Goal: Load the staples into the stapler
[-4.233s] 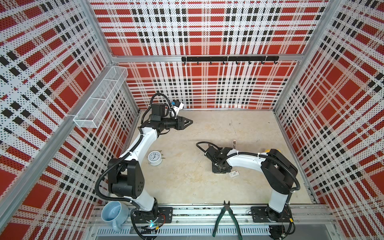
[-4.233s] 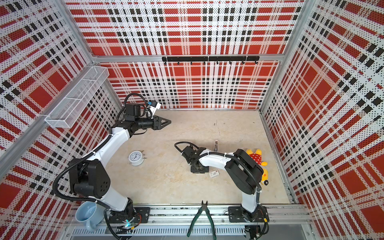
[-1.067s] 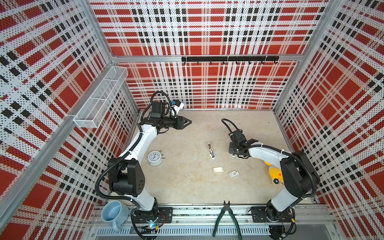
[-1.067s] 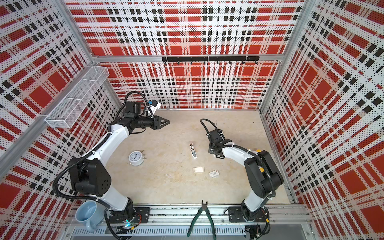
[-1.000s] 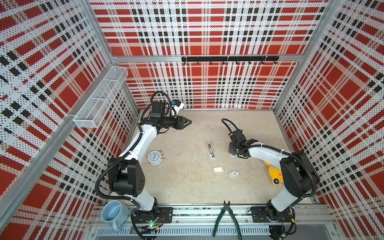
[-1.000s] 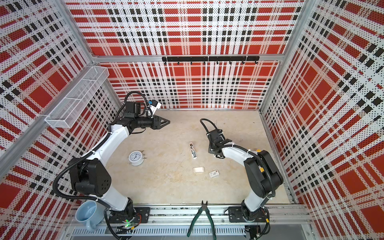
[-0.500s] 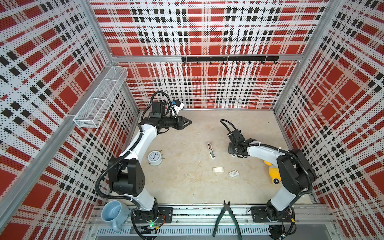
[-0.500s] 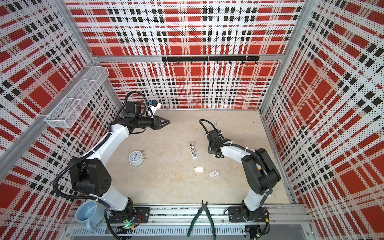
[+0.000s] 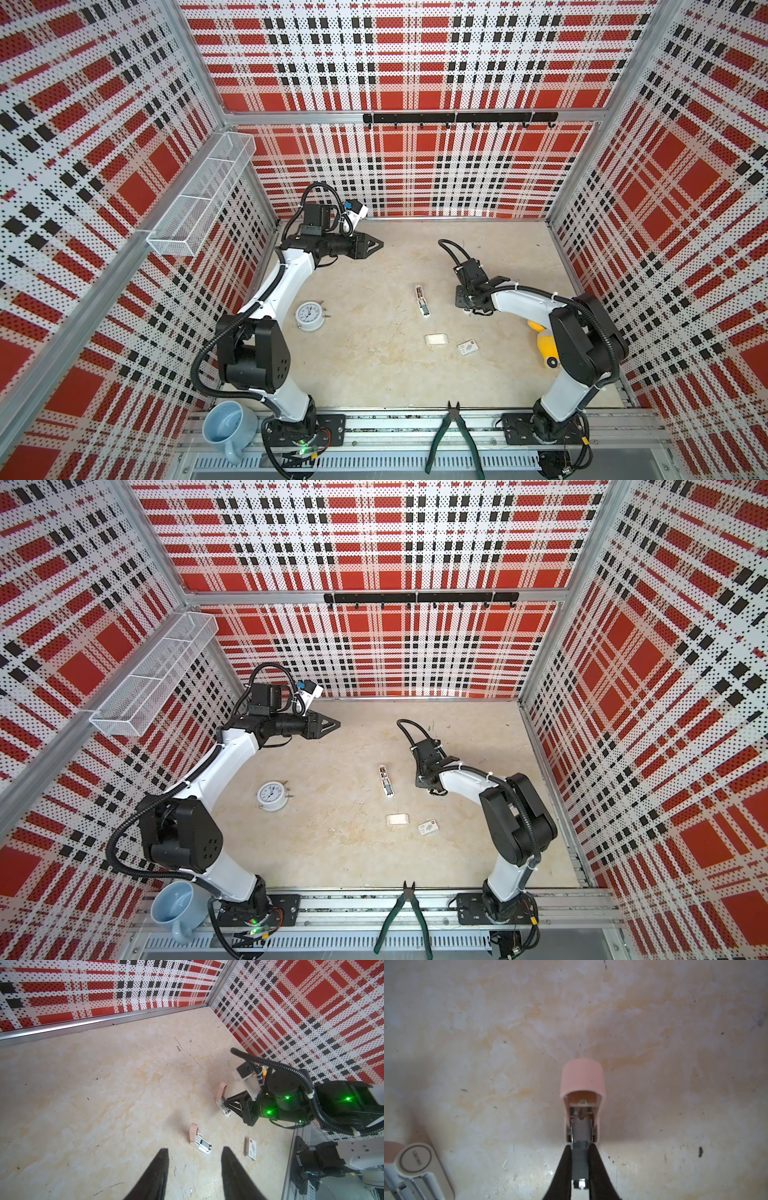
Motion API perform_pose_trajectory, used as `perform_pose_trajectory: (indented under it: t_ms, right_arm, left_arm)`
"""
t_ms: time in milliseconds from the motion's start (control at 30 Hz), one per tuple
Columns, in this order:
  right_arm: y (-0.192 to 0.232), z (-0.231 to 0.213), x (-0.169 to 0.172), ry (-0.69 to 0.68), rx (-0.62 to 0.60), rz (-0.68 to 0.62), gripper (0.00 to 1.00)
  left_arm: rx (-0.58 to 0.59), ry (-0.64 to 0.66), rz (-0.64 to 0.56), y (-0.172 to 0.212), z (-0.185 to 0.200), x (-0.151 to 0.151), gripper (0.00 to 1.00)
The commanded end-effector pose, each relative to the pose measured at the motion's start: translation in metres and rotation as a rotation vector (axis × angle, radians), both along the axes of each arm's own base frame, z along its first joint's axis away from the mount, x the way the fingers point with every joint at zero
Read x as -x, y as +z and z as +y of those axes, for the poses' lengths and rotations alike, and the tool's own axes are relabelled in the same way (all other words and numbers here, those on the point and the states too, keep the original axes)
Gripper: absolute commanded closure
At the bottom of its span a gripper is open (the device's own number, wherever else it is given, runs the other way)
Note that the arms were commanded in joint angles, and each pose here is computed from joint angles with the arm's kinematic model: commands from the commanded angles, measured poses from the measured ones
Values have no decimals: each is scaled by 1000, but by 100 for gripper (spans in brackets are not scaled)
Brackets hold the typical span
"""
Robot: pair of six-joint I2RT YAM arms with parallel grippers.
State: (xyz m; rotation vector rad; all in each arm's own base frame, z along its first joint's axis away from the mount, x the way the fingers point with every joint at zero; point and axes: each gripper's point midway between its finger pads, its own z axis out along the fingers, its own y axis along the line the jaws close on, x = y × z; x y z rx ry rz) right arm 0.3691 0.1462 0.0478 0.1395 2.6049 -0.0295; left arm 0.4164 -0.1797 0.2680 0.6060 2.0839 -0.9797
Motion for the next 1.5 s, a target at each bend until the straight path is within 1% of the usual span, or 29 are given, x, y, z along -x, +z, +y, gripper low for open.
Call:
perform_pose_trajectory:
  t_ms: [0, 367, 900, 1467]
  right_arm:
    - [4, 2, -11, 5, 5, -24, 85]
    - [4, -3, -10, 1, 32, -25, 84]
    - [17, -6, -9, -6, 20, -67, 84]
    - [3, -5, -7, 11, 37, -41, 84]
  left_arm:
    - [1, -13, -20, 6, -1, -2, 55]
    - [2, -15, -16, 4, -2, -3, 55]
    - [2, -17, -16, 5, -4, -3, 55]
    - [-9, -18, -11, 2, -6, -2, 55]
